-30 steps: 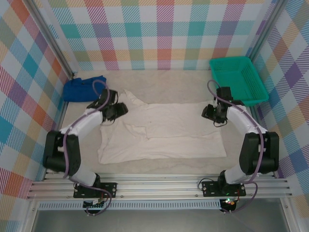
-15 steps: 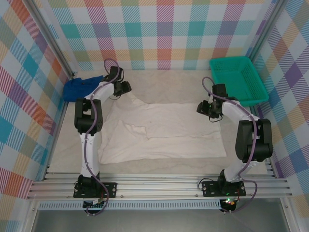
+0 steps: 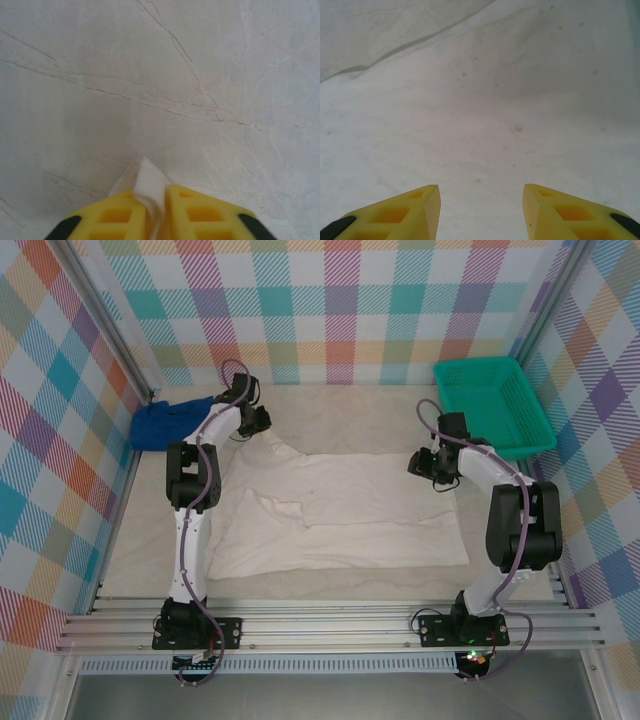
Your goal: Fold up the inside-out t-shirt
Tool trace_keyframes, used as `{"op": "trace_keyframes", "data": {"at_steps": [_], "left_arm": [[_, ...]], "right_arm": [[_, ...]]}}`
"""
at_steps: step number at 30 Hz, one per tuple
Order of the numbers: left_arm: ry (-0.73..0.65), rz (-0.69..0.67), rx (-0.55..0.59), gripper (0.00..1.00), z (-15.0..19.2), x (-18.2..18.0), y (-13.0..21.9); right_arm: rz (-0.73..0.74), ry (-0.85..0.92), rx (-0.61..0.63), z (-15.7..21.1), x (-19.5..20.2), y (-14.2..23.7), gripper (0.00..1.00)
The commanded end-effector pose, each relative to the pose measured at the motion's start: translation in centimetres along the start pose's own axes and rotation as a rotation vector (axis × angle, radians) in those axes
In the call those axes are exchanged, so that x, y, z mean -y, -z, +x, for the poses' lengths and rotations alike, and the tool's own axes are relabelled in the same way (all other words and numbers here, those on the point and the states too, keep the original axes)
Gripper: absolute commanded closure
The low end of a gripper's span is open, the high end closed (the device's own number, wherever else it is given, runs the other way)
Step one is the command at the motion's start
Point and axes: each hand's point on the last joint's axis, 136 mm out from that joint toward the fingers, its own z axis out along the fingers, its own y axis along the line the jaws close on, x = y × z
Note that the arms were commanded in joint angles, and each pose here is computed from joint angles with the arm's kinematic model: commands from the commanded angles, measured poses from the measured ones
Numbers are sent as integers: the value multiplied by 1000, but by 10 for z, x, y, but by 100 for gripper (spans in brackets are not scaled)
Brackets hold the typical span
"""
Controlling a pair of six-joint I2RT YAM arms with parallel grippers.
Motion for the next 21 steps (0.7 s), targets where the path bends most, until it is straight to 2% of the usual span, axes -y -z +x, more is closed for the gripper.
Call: {"op": "trace_keyframes", "data": {"at_steps": [1,9,21], "left_arm": [[-15,2,10,88,-9,0,17],[-30,5,17,100,-11,1,25],[-35,20,29,100,-13,4,32]], "right_arm": [[127,46,41,-20,15,4,52],[275,72,47,-57,32,-20,48],[416,84,-9,-88,47,-54,44]]}}
